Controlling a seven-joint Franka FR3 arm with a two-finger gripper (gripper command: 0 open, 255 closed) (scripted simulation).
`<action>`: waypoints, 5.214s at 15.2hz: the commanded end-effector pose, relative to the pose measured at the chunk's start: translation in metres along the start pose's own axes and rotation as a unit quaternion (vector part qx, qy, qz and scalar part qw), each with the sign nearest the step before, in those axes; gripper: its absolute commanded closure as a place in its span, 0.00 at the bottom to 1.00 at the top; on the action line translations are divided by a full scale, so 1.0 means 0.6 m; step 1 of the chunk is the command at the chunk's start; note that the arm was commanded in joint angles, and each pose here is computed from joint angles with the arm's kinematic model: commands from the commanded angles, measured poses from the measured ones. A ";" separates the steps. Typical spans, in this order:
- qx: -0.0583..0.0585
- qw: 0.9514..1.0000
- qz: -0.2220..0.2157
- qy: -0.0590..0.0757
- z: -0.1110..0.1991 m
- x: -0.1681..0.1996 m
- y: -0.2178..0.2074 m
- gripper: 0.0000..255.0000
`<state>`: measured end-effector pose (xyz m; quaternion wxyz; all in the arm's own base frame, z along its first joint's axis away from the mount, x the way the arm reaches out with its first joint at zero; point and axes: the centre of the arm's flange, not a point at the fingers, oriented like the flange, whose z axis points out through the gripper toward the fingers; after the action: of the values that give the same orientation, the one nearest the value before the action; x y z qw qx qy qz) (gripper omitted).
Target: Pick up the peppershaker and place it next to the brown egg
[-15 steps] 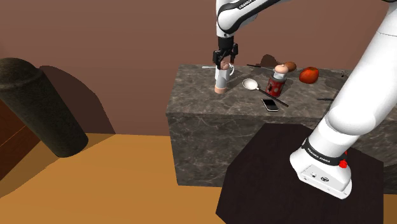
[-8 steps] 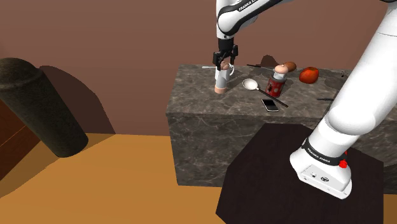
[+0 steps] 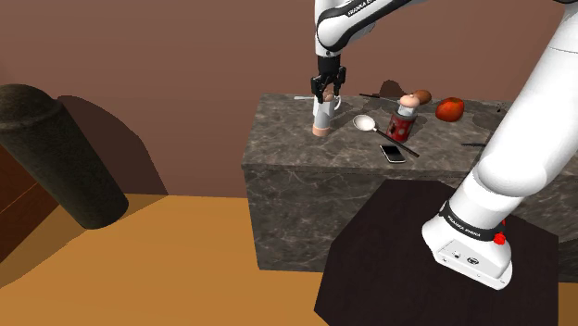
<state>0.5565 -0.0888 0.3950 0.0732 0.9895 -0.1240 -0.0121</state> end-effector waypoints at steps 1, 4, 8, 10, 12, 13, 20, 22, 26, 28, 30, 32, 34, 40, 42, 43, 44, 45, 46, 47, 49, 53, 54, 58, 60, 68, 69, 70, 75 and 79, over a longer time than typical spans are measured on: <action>0.000 1.000 0.000 0.000 0.001 0.000 0.000 1.00; 0.000 1.000 0.000 0.000 -0.008 0.000 0.001 1.00; 0.000 1.000 0.000 0.000 -0.043 0.000 0.006 1.00; 0.000 1.000 0.000 0.000 -0.060 0.000 0.009 1.00; 0.000 1.000 0.000 0.000 -0.077 -0.001 0.011 1.00; 0.000 1.000 0.000 0.000 -0.086 -0.001 0.013 1.00; 0.000 1.000 0.000 0.000 -0.147 -0.001 0.022 1.00; 0.000 1.000 0.000 0.000 -0.164 -0.001 0.024 1.00; 0.000 1.000 0.000 0.000 -0.199 -0.001 0.030 1.00; 0.000 1.000 0.000 0.000 -0.217 -0.001 0.032 1.00; 0.000 1.000 0.000 0.000 -0.234 -0.001 0.035 1.00; 0.000 1.000 0.000 0.000 -0.251 -0.002 0.037 1.00; 0.000 1.000 0.000 0.000 -0.269 -0.002 0.040 1.00; 0.000 1.000 0.000 0.000 -0.321 -0.002 0.048 1.00; 0.000 1.000 0.000 0.000 -0.338 -0.002 0.050 1.00; 0.000 1.000 0.000 0.000 -0.347 -0.002 0.052 1.00; 0.000 1.000 0.000 0.000 -0.356 -0.002 0.053 1.00; 0.000 1.000 0.000 0.000 -0.365 -0.002 0.054 1.00; 0.000 1.000 0.000 0.000 -0.373 -0.002 0.056 1.00; 0.000 1.000 0.000 0.000 -0.382 -0.002 0.057 1.00; 0.000 1.000 0.000 0.000 -0.399 -0.002 0.060 1.00; 0.000 1.000 0.000 0.000 -0.430 -0.003 0.064 1.00; 0.000 1.000 0.000 0.000 -0.427 -0.008 0.085 1.00; 0.000 1.000 0.000 0.000 -0.415 -0.029 0.170 1.00; 0.000 1.000 0.000 0.000 -0.409 -0.039 0.212 1.00; 0.000 1.000 0.000 0.000 -0.384 -0.080 0.382 1.00; 0.000 1.000 0.000 0.000 -0.381 -0.086 0.403 1.00; 0.000 1.000 0.000 0.000 -0.377 -0.091 0.424 1.00; 0.000 1.000 0.000 0.000 -0.362 -0.117 0.530 1.00; 0.000 1.000 0.000 0.000 -0.349 -0.137 0.614 1.00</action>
<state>0.4030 -0.3793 0.6563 0.0729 0.9894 -0.1246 -0.0128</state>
